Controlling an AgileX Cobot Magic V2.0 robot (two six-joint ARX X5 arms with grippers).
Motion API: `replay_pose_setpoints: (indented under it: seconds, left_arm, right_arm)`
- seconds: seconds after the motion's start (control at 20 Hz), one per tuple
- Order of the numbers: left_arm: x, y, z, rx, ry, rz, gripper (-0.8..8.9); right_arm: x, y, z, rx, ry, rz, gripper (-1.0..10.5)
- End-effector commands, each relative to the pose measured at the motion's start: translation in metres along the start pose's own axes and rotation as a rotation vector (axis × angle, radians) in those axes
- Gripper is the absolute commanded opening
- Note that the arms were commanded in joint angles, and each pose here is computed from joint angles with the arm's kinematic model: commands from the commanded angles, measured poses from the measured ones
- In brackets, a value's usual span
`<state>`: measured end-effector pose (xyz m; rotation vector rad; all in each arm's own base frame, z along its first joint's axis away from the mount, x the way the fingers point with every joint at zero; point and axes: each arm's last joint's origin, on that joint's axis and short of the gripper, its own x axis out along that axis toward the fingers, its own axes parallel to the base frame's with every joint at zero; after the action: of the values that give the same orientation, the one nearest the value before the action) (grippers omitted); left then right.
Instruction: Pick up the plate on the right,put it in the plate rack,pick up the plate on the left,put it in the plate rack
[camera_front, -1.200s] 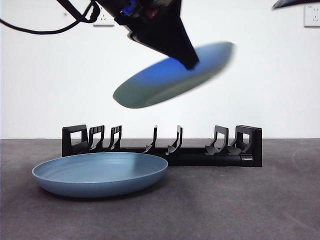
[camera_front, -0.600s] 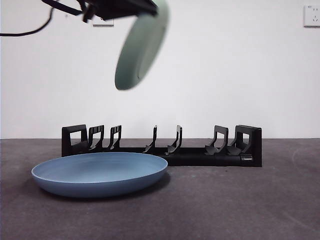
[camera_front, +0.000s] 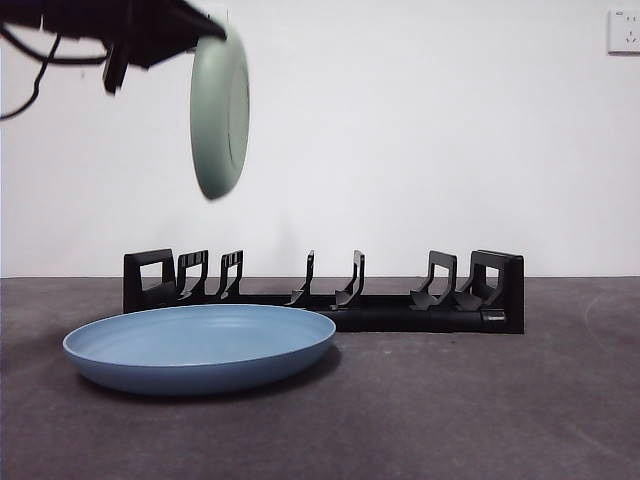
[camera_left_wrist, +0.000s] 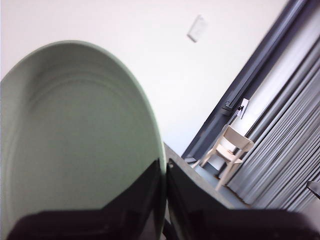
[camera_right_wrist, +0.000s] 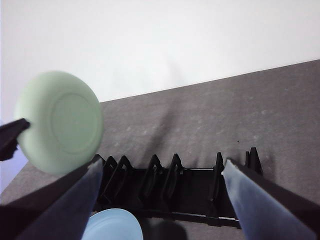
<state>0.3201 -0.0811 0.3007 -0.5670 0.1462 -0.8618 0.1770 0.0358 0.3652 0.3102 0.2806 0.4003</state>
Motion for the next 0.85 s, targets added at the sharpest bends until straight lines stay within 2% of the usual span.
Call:
replay_pose_setpoints:
  seconds: [0.05,0.35,0.6,0.85]
  left_arm:
    - [0.002,0.003,-0.003,-0.045,0.01,-0.021,-0.09]
    - [0.006,0.013,-0.011,-0.068,0.032,0.001,-0.09]
    - [0.006,0.019,-0.015,-0.09,0.025,0.081,-0.09]
    - [0.007,0.02,-0.016,-0.082,0.025,0.091,-0.09]
  right_arm:
    - [0.0,0.0,0.001,-0.006,-0.008,-0.007,4.1]
    - [0.003,-0.001,0.001,-0.003,0.002,-0.009,4.1]
    - [0.003,-0.002,0.0,-0.002,0.004,-0.01,4.1]
    - [0.003,-0.002,0.0,-0.002,0.004,-0.011,4.1]
